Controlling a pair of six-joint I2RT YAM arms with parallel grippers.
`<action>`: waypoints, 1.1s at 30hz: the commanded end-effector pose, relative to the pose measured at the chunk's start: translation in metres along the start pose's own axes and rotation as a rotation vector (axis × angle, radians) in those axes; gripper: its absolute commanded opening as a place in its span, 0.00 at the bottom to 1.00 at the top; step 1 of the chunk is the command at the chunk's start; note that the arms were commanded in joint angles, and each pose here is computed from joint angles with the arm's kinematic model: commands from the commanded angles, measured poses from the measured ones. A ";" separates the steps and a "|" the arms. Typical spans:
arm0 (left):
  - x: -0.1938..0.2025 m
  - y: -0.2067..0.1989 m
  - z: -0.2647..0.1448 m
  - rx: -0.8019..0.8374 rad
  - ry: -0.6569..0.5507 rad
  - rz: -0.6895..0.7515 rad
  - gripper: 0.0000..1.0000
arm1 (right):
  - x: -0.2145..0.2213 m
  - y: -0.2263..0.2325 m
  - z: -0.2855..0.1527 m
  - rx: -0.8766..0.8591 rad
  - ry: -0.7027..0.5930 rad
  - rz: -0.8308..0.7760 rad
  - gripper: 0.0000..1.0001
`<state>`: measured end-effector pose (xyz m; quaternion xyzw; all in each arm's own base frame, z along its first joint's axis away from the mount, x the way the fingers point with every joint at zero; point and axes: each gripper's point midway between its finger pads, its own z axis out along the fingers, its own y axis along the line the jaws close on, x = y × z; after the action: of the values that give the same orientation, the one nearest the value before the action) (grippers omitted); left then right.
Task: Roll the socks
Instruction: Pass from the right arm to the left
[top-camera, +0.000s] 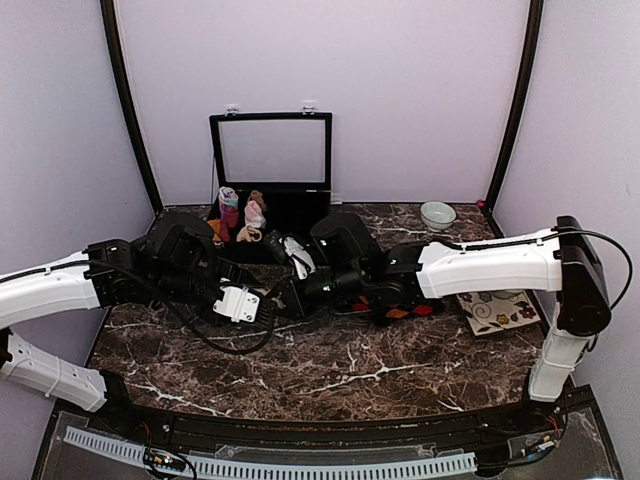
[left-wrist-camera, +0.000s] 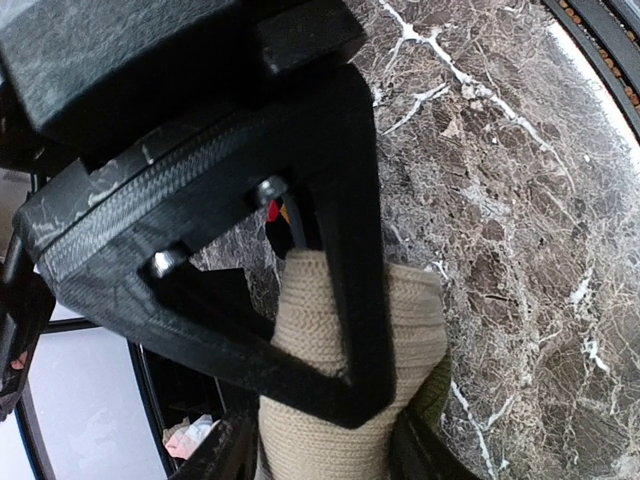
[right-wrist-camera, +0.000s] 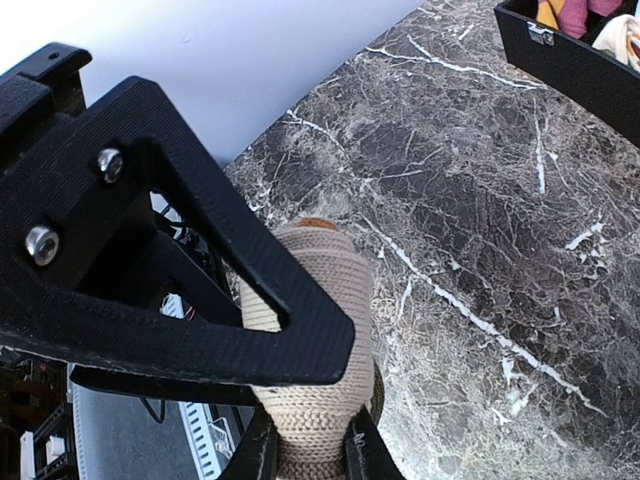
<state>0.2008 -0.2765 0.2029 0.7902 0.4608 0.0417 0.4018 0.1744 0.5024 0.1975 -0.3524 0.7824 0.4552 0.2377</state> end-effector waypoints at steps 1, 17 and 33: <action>0.004 0.015 0.002 -0.088 0.020 0.021 0.46 | -0.011 0.018 0.001 -0.062 -0.036 0.017 0.00; 0.012 0.103 -0.013 -0.576 0.137 0.255 0.21 | -0.036 0.027 -0.011 -0.238 -0.080 0.231 0.00; -0.004 0.076 -0.018 -0.016 -0.001 -0.269 0.00 | -0.080 0.020 -0.051 -0.015 -0.213 -0.029 0.35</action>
<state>0.2651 -0.2841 0.2436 0.7603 0.4669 0.1438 0.4282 0.2321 0.4929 0.2431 -0.2330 0.7840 0.5094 0.2674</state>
